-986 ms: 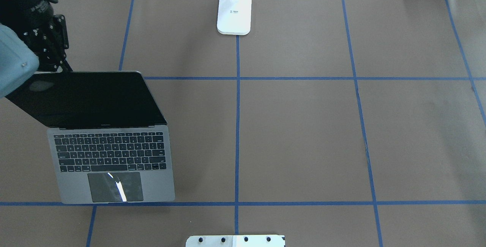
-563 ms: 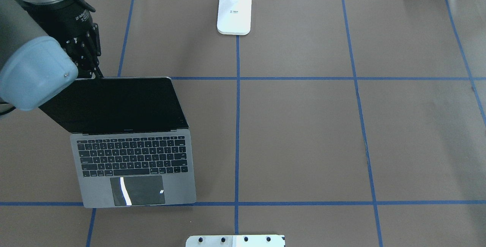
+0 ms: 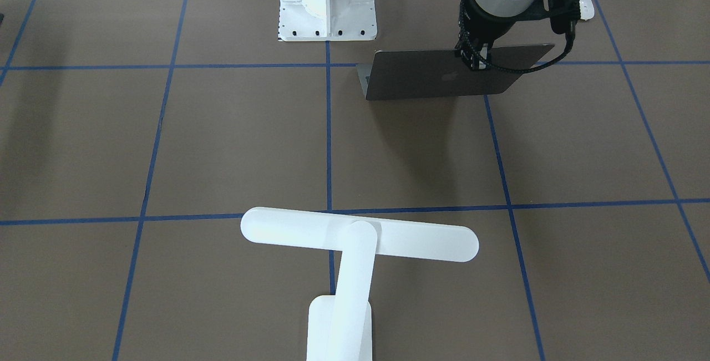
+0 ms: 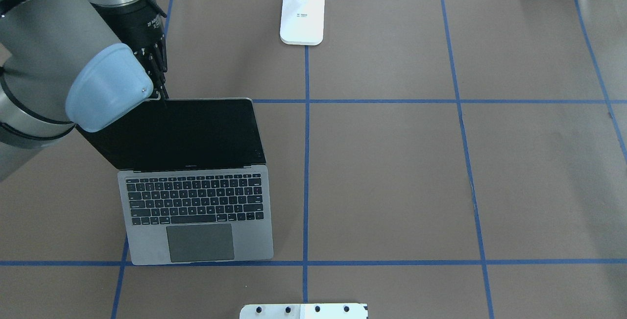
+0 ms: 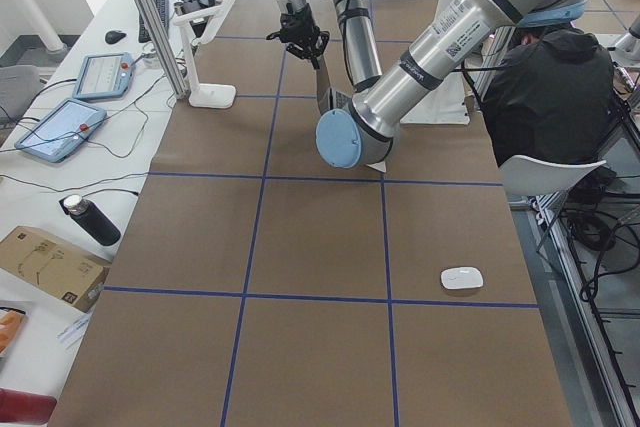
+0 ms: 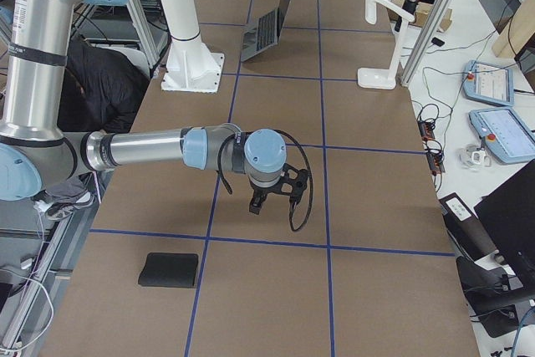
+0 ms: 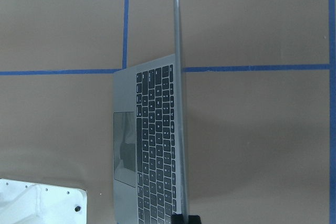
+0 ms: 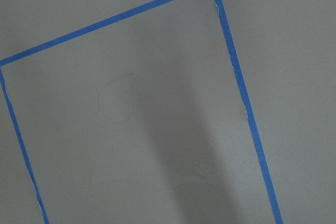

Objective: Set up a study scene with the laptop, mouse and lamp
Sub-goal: 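Slide the laptop toward the lamp, nearer the table center, with the left gripper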

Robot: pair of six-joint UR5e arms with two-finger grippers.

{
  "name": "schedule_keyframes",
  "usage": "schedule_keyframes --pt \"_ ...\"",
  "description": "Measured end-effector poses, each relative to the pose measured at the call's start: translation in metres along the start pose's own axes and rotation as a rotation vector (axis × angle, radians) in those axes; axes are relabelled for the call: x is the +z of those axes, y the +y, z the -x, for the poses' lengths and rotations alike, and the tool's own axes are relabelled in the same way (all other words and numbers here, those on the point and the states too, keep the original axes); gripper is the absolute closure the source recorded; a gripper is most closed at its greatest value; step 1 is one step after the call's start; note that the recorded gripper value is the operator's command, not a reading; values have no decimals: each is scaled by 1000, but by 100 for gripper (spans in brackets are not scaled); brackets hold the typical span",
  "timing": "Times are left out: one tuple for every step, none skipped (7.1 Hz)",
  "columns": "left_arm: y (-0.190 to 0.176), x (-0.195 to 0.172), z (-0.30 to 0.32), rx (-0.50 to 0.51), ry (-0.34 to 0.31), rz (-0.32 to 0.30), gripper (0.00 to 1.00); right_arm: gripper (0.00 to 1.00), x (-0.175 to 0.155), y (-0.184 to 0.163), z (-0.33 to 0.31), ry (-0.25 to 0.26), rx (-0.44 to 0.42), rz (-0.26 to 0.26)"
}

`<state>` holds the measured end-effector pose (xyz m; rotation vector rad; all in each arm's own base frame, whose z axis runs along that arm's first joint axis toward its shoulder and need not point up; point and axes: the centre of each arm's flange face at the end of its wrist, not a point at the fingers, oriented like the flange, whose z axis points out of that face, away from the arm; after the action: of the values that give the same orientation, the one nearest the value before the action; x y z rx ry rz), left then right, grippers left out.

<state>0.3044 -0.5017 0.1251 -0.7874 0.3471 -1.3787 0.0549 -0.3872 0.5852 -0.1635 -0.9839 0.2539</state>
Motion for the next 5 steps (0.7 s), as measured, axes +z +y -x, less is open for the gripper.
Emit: schedule_keyframes --pt "7 6 -13 0 0 1 100 0 0 0 0 0 0 0" --pt "13 10 -23 -1 -1 1 100 0 0 0 0 0 0 0" --pt "18 13 -32 -2 -3 0 100 0 0 0 0 0 1 0" --pt "21 17 -42 0 -2 0 100 0 0 0 0 0 1 1" --pt "24 22 -55 1 -1 1 100 0 1 0 -1 0 1 1"
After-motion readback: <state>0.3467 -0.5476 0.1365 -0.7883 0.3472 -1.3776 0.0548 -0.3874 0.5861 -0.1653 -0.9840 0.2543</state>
